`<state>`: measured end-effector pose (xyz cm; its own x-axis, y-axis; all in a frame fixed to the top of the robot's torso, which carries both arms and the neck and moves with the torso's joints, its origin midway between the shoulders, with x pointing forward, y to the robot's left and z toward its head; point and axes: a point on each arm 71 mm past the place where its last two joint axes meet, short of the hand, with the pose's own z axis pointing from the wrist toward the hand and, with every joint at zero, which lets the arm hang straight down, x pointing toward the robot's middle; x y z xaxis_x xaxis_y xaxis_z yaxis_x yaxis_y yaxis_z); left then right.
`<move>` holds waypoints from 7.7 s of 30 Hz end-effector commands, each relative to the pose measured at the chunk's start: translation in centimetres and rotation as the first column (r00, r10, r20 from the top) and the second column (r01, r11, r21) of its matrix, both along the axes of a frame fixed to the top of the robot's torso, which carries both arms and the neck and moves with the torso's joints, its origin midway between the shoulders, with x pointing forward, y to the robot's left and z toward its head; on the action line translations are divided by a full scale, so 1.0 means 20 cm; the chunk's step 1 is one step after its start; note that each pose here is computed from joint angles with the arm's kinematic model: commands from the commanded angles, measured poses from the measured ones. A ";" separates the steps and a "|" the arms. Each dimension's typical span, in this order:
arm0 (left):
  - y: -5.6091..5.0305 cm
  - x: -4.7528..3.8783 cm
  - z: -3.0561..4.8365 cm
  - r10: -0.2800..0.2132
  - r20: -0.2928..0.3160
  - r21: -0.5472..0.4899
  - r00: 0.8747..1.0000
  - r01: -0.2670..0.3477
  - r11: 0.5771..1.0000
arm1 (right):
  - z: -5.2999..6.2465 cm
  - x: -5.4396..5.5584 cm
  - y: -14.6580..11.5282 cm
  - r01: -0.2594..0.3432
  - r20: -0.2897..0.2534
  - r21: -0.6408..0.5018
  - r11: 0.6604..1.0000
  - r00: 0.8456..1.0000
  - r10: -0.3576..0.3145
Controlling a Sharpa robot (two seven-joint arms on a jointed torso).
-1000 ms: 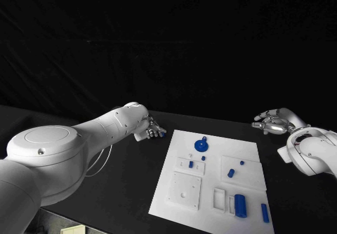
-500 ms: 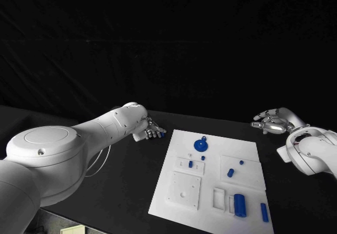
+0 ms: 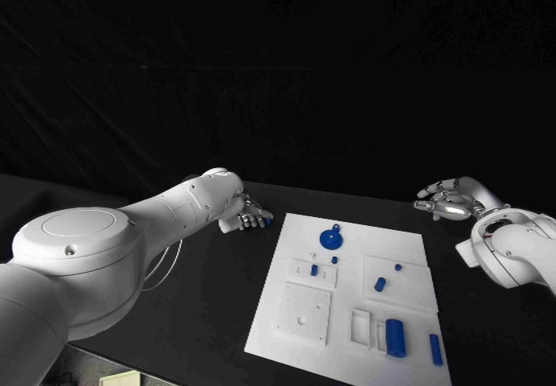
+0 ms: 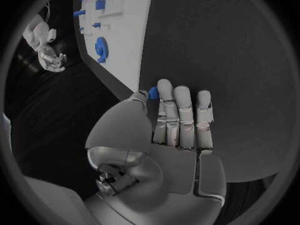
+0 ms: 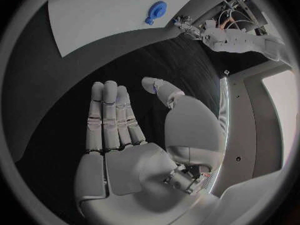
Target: Assemble the parts on the task board
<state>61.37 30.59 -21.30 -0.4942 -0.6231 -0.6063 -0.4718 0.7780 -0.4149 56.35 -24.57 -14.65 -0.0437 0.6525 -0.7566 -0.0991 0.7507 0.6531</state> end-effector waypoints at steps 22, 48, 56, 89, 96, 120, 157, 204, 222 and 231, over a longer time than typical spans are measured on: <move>-0.01 -0.016 -0.034 -0.001 -0.047 -0.065 0.999 -0.002 0.998 | 0.00 0.00 0.01 -0.020 0.001 -0.007 1.000 1.000 0.020; 0.00 -0.035 -0.011 0.007 0.040 -0.168 0.999 0.000 0.986 | 0.00 0.00 -0.02 -0.006 -0.001 -0.004 1.000 1.000 0.006; -0.03 -0.066 0.015 -0.018 0.061 -0.199 0.998 0.030 0.980 | 0.00 0.00 -0.03 -0.003 -0.001 -0.003 1.000 1.000 0.003; -0.36 -0.519 0.208 -0.348 0.305 -0.041 0.886 0.378 0.925 | 0.00 0.00 -0.07 0.001 -0.009 0.008 1.000 1.000 -0.001; -0.41 -0.578 0.183 -0.395 0.353 0.046 0.848 0.406 0.913 | 0.00 0.00 -0.07 0.000 -0.011 0.009 1.000 1.000 0.001; -0.54 -0.622 0.008 -0.493 0.240 0.193 0.836 0.456 0.868 | 0.00 0.00 -0.06 -0.009 -0.013 0.011 1.000 1.000 0.009; -0.62 -0.588 -0.089 -0.528 0.187 0.196 0.828 0.495 0.846 | 0.00 0.00 -0.04 -0.017 -0.013 0.013 1.000 1.000 0.018; -0.64 -0.587 -0.138 -0.554 0.144 0.204 0.820 0.524 0.827 | 0.00 -0.01 -0.03 -0.024 -0.016 0.013 1.000 1.000 0.025; -0.64 -0.570 -0.154 -0.562 0.099 0.214 0.821 0.534 0.818 | 0.00 -0.01 -0.02 -0.030 -0.017 0.015 0.999 0.999 0.030; -0.63 -0.564 -0.156 -0.560 0.096 0.217 0.823 0.532 0.819 | 0.00 -0.01 -0.02 -0.030 -0.017 0.014 0.999 0.999 0.030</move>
